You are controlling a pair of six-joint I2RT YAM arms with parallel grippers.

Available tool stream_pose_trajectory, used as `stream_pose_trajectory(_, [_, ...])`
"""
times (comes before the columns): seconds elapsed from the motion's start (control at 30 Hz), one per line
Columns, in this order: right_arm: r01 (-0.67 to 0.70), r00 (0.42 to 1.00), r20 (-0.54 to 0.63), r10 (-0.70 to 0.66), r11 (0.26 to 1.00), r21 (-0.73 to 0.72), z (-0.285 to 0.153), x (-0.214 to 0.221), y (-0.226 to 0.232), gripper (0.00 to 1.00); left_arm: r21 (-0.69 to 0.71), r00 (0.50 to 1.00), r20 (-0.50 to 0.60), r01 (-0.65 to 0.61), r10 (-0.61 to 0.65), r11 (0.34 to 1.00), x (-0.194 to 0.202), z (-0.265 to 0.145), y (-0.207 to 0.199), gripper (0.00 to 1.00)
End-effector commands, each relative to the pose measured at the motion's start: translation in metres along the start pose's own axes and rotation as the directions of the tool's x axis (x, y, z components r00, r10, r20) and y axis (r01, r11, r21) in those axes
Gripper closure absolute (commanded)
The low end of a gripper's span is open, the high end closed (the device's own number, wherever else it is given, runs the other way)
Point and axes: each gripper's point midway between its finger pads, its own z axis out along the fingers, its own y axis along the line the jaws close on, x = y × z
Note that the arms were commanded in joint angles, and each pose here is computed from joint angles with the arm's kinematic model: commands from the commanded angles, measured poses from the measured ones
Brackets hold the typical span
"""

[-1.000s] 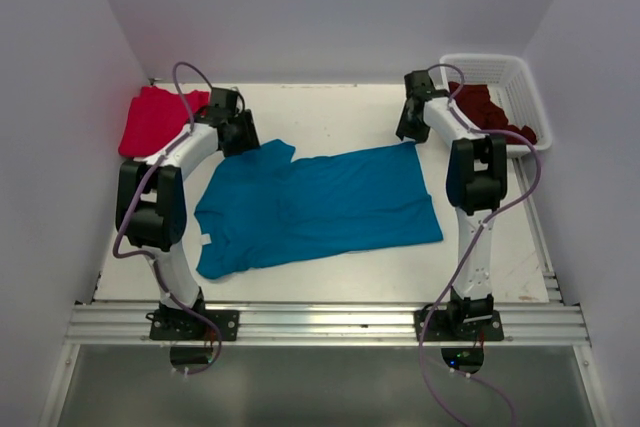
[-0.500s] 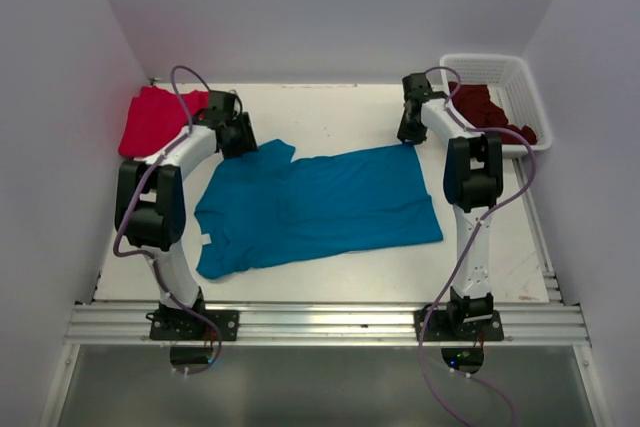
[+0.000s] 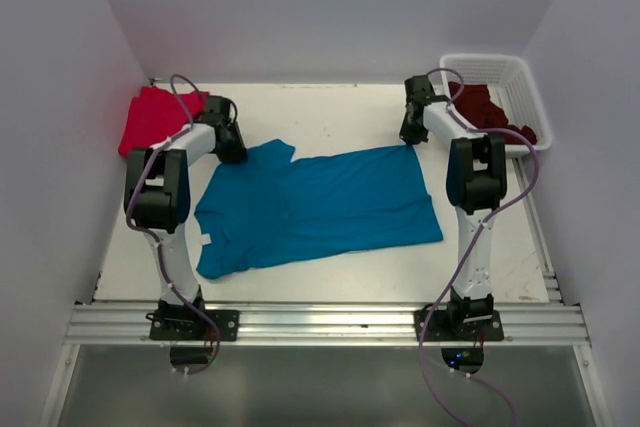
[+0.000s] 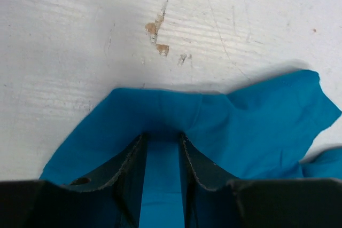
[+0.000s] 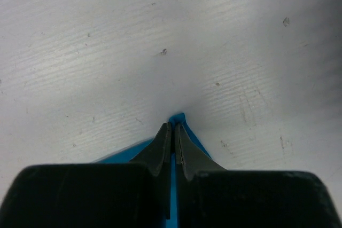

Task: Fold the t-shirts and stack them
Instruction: Fold the tshirt

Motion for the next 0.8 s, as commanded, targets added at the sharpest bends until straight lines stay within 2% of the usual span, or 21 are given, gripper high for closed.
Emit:
stream_pose_trajectory(0.0, [0.021,0.999,-0.039,-0.020,1.000,0.012,-0.005,0.013,-0.009,1.00,-0.004,0.998,0.062,0.008,-0.008,1.000,-0.027,0.004,-0.001,0.66])
stream_pose_trajectory(0.13, [0.022,0.999,-0.035,-0.022,1.000,0.018,-0.006,0.013,-0.012,1.00,0.004,0.997,0.076,0.001,-0.001,1.000,-0.037,0.010,-0.005,0.68])
stream_pose_trajectory(0.17, [0.022,0.999,-0.035,-0.022,1.000,0.016,-0.005,0.014,-0.012,1.00,-0.005,0.999,0.043,-0.007,0.007,1.000,-0.030,0.018,-0.002,0.76])
stream_pose_trajectory(0.23, [0.022,0.999,-0.035,-0.021,1.000,0.014,-0.006,0.014,-0.012,1.00,0.006,0.999,0.029,-0.014,0.013,1.000,-0.032,0.021,-0.006,0.82])
stream_pose_trajectory(0.27, [0.022,0.999,-0.033,-0.021,1.000,0.015,-0.007,0.013,-0.012,1.00,0.004,1.000,0.009,-0.019,0.019,1.000,-0.027,0.028,-0.004,0.94])
stream_pose_trajectory(0.3, [0.022,0.999,-0.032,-0.021,1.000,0.018,-0.007,0.013,-0.012,1.00,0.011,1.000,0.007,-0.022,0.022,1.000,-0.028,0.030,-0.006,1.00])
stream_pose_trajectory(0.57, [0.020,0.999,-0.028,-0.020,1.000,0.023,-0.009,0.012,-0.015,1.00,0.073,0.997,-0.066,-0.021,0.026,0.997,-0.019,0.056,-0.017,1.00])
stream_pose_trajectory(0.7, [0.022,0.999,-0.028,-0.022,0.999,0.026,-0.008,0.011,-0.017,1.00,0.087,0.999,-0.037,-0.024,0.028,0.996,-0.028,0.051,-0.021,1.00])
stream_pose_trajectory(0.73, [0.021,0.999,-0.029,-0.020,0.999,0.027,-0.008,0.012,-0.017,1.00,0.125,0.999,0.038,-0.030,0.025,0.992,-0.047,0.037,-0.032,0.98])
stream_pose_trajectory(0.77, [0.022,0.999,-0.032,-0.021,0.999,0.028,-0.007,0.012,-0.018,1.00,0.138,0.998,0.053,-0.031,0.024,0.990,-0.046,0.033,-0.033,0.88])
